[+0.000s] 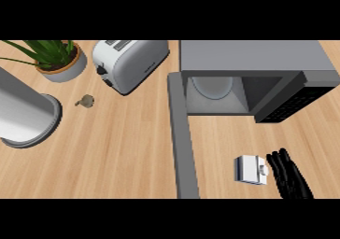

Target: Pick up the milk, place it into the microwave and close the microwave

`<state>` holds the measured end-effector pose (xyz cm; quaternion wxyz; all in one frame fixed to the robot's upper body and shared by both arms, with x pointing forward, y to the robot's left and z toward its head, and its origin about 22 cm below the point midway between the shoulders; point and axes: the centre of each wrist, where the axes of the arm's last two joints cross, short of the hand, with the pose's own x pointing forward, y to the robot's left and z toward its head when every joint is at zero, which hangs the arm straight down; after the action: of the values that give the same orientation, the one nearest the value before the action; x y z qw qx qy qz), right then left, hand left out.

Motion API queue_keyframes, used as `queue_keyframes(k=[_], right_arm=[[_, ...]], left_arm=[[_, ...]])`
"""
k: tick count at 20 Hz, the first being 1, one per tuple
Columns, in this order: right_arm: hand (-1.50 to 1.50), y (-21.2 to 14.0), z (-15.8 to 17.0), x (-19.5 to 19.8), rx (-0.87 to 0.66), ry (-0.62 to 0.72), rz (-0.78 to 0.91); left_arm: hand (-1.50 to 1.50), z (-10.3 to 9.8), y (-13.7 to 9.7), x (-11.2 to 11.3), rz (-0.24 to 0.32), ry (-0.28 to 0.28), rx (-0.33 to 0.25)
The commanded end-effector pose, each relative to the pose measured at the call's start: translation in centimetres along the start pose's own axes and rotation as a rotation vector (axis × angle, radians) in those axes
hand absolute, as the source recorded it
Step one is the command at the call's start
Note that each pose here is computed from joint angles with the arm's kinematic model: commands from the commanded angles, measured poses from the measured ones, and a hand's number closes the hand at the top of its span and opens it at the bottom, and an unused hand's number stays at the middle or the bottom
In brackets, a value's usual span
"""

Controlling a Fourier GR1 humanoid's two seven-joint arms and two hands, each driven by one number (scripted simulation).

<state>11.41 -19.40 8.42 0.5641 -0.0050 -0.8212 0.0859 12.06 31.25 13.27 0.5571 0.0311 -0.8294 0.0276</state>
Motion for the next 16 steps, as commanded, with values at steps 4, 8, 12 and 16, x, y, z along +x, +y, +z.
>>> queue_keyframes(k=[4,8,12,16], right_arm=[[-1.5,-0.5,-0.2,-3.9,-0.048,0.058,0.002],[-1.5,-2.1,1.2,-7.5,-0.088,0.08,0.024],[-1.5,-3.1,1.5,-10.1,-0.133,0.108,0.022],[-1.5,-4.1,2.1,-12.9,-0.147,0.145,0.064]], left_arm=[[-1.5,1.6,0.7,1.7,-0.022,-0.012,0.013],[-1.5,1.8,1.1,1.3,0.0,-0.007,-0.004],[-1.5,2.9,3.1,0.8,-0.001,-0.004,-0.017],[-1.5,2.0,1.9,1.3,0.0,0.008,-0.014]])
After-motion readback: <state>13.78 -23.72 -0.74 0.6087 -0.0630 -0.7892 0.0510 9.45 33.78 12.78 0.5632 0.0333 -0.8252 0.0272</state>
